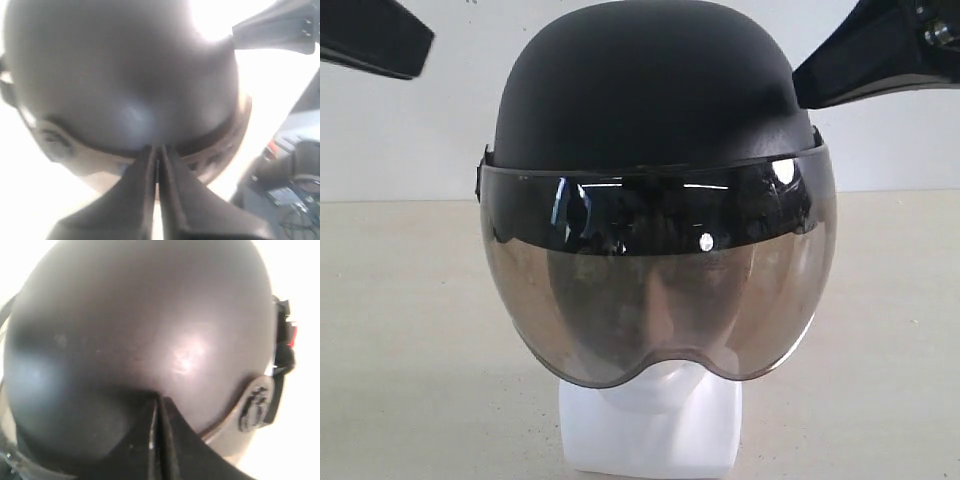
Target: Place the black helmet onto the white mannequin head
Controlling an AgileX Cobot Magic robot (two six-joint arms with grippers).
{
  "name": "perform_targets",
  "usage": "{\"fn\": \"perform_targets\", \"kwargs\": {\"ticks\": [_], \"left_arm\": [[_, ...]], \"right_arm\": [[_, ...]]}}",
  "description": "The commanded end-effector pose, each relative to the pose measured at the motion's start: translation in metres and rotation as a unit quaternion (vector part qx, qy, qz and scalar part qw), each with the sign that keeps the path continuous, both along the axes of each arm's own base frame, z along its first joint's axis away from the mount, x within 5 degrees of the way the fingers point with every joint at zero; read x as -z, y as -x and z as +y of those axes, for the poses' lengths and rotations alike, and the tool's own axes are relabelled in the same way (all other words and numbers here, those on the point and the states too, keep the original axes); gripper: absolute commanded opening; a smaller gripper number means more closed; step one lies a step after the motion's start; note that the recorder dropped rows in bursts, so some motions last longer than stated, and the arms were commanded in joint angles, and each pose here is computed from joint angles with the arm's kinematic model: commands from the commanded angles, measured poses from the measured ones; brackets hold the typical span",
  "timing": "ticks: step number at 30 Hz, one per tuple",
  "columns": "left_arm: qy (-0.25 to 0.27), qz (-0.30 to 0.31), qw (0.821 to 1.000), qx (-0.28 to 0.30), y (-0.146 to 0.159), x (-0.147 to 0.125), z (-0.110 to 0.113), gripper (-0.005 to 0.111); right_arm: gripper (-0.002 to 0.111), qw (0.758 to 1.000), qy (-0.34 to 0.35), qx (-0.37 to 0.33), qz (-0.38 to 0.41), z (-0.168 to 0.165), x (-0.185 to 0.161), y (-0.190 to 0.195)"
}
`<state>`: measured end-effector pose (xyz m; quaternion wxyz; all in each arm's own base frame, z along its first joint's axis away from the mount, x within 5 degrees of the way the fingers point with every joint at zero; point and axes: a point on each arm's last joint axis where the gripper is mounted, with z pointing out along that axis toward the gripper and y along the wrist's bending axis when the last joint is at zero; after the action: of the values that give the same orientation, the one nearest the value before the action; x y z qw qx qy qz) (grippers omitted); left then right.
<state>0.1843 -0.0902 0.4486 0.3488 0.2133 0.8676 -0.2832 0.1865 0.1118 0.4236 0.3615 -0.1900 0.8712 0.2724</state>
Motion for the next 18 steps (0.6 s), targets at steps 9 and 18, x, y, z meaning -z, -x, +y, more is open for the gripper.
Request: {"fn": "perform_targets", "kwargs": {"ticks": [9, 18], "left_arm": [[-0.037, 0.031, 0.995, -0.088, -0.020, 0.011, 0.026, 0.004], [-0.058, 0.032, 0.986, -0.154, -0.040, 0.019, 0.044, 0.004]], "right_arm": [[0.000, 0.999, 0.021, 0.045, 0.015, -0.008, 0.004, -0.002], [0.000, 0.985, 0.116, 0.128, 0.029, -0.029, 0.013, -0.007]]}}
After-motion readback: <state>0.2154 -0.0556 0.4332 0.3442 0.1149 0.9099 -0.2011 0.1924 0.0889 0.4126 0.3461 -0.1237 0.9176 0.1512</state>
